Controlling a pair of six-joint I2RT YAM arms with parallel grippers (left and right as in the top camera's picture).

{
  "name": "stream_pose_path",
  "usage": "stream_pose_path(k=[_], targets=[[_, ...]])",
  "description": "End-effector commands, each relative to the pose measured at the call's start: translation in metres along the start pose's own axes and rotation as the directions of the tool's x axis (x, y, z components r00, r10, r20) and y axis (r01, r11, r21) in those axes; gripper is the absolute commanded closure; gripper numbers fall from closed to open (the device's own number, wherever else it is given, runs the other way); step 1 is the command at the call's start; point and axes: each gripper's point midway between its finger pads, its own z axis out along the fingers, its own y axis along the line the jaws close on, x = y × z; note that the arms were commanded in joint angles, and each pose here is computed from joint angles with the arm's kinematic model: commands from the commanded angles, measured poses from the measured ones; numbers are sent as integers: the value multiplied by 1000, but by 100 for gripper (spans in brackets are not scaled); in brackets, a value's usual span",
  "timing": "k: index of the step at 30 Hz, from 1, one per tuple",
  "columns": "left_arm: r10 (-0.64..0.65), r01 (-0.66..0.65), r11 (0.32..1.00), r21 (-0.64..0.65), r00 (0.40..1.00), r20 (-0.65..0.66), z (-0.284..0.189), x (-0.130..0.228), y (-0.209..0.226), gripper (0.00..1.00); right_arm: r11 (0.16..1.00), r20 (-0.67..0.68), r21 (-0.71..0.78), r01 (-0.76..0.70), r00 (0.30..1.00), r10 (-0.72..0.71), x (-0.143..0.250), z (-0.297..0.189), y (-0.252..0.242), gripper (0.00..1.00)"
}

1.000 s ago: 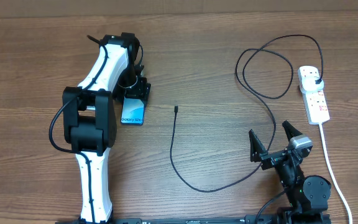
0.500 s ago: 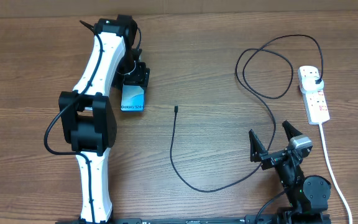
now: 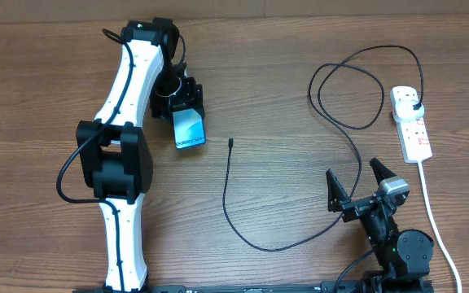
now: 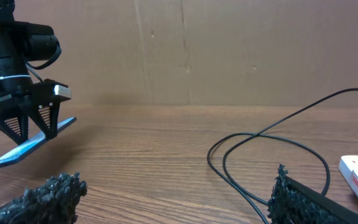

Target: Plug charger to phone and switch on socket

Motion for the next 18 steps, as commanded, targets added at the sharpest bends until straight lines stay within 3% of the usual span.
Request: stream_pose_path(k=[1, 11, 18], targets=[[-79, 80, 991, 103, 997, -15, -6, 2, -23, 35, 1000, 4, 6, -6, 1000, 6, 2, 0, -1, 0], [-112, 121, 979, 166, 992, -62, -8, 9, -34, 35, 1000, 4, 6, -6, 1000, 6, 2, 0, -1, 0], [-112, 121, 979, 165, 992, -61, -8, 9, -34, 42, 1000, 4, 6, -6, 1000, 6, 2, 0, -1, 0]])
